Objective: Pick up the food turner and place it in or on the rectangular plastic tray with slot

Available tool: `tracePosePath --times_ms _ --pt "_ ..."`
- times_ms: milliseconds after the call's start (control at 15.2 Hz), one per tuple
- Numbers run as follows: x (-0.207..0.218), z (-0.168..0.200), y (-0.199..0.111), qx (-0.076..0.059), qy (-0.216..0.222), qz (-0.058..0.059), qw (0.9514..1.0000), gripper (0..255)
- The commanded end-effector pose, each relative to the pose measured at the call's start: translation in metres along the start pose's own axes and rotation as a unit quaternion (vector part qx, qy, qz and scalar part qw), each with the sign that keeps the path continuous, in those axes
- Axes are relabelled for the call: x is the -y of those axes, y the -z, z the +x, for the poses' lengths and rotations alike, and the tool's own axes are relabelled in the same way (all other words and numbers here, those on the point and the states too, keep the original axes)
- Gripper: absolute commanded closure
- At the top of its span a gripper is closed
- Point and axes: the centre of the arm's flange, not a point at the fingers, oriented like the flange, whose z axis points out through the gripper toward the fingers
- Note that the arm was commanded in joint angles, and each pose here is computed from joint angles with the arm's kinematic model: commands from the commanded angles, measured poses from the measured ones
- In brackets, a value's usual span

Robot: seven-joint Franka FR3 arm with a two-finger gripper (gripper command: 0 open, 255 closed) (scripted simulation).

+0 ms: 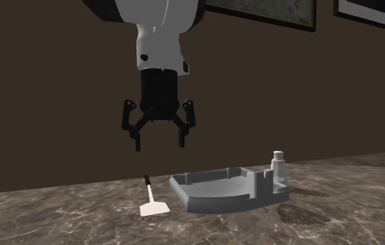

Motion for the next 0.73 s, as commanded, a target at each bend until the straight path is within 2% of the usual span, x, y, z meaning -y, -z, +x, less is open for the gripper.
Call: tracePosePath --times_ms 0,660 --pt "0.0 0.02 -0.017 -0.001 -0.005 0.002 1.0 0" --pt "0.006 0.123 -0.097 -0.007 -0.026 0.011 0.9996 0"
